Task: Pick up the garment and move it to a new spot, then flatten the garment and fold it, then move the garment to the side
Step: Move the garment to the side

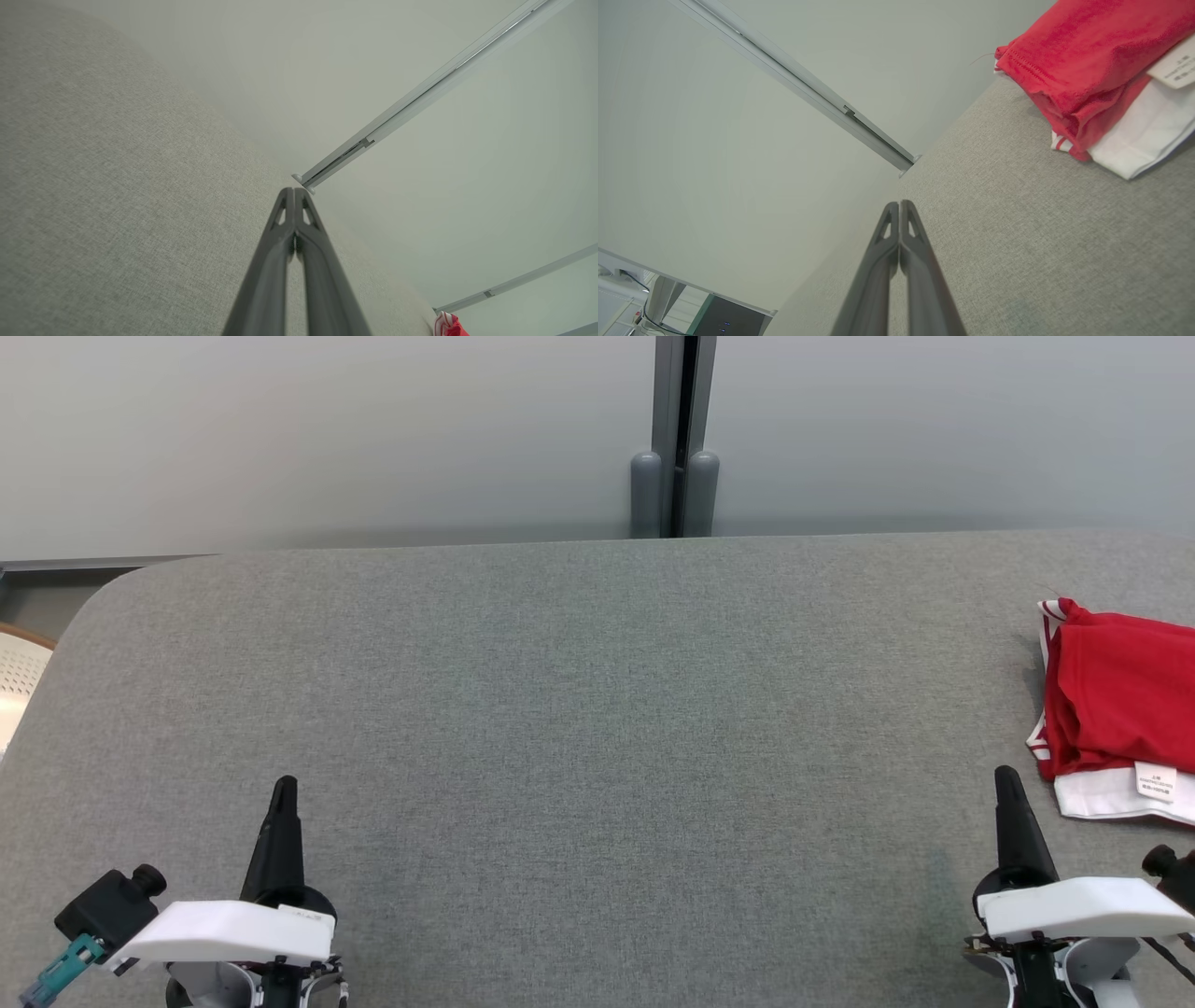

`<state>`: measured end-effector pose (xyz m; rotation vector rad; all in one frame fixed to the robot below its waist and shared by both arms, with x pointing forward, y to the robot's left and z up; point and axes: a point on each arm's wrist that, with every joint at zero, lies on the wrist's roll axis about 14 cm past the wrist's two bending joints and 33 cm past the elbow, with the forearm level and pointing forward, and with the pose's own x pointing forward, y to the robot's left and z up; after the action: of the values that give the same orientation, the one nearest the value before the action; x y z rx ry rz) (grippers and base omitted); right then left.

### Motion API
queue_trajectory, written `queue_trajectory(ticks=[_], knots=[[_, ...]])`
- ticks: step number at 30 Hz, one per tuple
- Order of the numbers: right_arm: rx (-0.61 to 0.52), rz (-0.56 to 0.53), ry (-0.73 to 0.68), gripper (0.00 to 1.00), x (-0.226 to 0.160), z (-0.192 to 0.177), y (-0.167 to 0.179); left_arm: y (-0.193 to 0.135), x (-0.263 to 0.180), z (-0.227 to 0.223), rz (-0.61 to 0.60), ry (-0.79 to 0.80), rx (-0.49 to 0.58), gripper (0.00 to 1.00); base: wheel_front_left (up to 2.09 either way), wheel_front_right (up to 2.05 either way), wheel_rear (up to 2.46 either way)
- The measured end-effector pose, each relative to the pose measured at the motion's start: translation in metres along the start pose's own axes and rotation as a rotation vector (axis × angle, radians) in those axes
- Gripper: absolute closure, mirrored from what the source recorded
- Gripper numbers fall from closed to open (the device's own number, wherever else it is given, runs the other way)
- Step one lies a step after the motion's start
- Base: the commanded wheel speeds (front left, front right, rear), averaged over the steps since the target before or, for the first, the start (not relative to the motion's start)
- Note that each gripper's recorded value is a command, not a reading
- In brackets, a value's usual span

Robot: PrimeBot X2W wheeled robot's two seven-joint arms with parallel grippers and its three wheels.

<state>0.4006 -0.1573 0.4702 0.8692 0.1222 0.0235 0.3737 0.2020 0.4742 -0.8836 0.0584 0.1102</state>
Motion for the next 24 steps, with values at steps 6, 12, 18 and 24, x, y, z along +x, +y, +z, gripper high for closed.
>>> queue_trajectory(ticks=[6, 12, 18, 24], knots=[[0.071, -0.007, -0.008, 1.00, -0.001, 0.005, -0.002, 0.000, 0.001, 0.001, 0.002, 0.004, -0.068, 1.00, 0.00, 0.00, 0.00], [0.139, -0.010, -0.017, 1.00, -0.002, 0.009, -0.002, -0.001, 0.001, 0.001, 0.000, 0.011, -0.135, 1.00, 0.00, 0.00, 0.00], [0.202, -0.009, -0.023, 1.00, -0.003, 0.013, -0.002, -0.001, 0.002, 0.003, -0.002, 0.013, -0.197, 1.00, 0.00, 0.00, 0.00], [0.252, -0.008, -0.032, 1.00, -0.004, 0.017, -0.003, -0.003, 0.003, 0.003, -0.009, 0.016, -0.246, 1.00, 0.00, 0.00, 0.00]])
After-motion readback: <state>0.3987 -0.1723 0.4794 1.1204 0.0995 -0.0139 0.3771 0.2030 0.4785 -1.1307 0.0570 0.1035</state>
